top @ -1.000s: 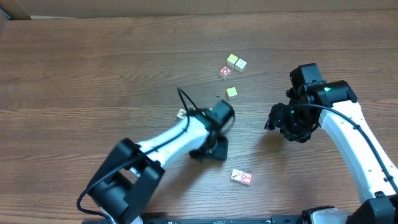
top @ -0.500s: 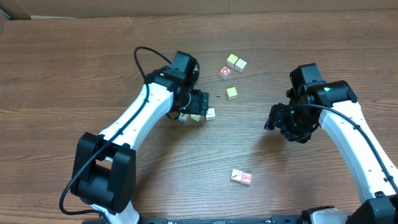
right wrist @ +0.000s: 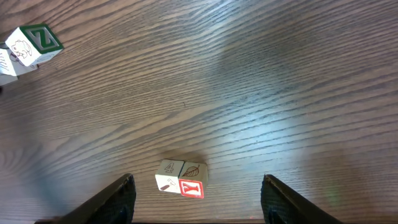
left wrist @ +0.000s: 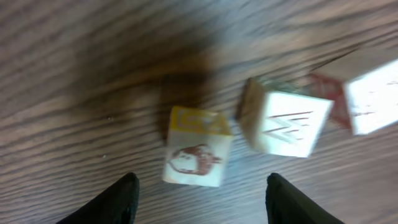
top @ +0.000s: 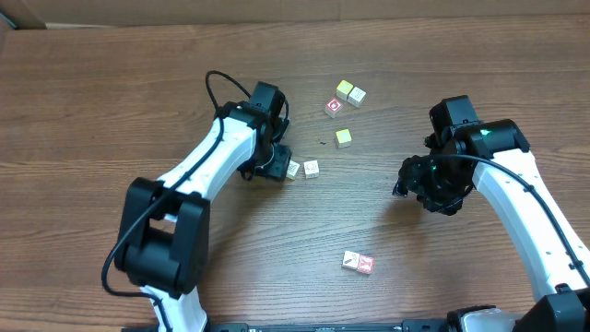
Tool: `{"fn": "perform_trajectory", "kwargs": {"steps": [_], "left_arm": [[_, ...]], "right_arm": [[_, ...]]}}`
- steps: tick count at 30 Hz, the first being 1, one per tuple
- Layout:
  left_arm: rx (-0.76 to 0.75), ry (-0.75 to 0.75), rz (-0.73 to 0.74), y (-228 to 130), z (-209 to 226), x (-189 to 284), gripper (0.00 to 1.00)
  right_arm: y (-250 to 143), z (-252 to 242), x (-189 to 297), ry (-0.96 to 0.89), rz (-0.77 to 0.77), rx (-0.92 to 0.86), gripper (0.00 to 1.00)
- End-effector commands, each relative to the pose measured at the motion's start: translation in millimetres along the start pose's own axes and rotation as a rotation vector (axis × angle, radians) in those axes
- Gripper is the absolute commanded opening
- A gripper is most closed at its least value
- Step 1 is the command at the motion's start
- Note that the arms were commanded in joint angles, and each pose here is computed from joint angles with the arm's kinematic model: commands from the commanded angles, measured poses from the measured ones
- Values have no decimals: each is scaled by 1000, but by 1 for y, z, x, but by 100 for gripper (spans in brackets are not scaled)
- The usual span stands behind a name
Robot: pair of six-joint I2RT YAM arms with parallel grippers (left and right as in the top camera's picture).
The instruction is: Flip 5 blocks
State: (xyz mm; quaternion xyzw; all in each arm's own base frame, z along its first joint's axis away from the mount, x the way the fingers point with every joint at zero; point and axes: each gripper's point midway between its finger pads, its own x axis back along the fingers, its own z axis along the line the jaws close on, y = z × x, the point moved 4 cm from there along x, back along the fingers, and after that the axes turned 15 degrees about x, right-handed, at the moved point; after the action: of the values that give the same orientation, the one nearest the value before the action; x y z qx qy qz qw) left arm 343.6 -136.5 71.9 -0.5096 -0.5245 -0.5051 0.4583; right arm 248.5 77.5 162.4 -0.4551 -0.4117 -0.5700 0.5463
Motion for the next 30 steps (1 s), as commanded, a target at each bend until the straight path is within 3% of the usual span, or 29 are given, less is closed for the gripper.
{"fn": "perform_trajectory", "kwargs": {"steps": [1, 15, 18, 21, 25, 30], "left_arm": [[-25, 58, -6, 7, 14, -3, 58], [-73, -17, 19, 9, 5, -18, 49], [-71, -20, 46, 6, 5, -26, 41], [-56, -17, 53, 6, 5, -29, 24], [-27, -15, 45, 10, 4, -20, 10], [30, -2, 1, 21, 3, 16, 4]], "right_arm": [[5, 3, 9, 11, -37, 11, 66], [5, 3, 9, 12, -37, 11, 65], [4, 4, 9, 17, -36, 11, 65], [4, 5, 9, 22, -35, 11, 65], [4, 5, 9, 22, -35, 11, 65], [4, 5, 9, 22, -35, 12, 65]]}}
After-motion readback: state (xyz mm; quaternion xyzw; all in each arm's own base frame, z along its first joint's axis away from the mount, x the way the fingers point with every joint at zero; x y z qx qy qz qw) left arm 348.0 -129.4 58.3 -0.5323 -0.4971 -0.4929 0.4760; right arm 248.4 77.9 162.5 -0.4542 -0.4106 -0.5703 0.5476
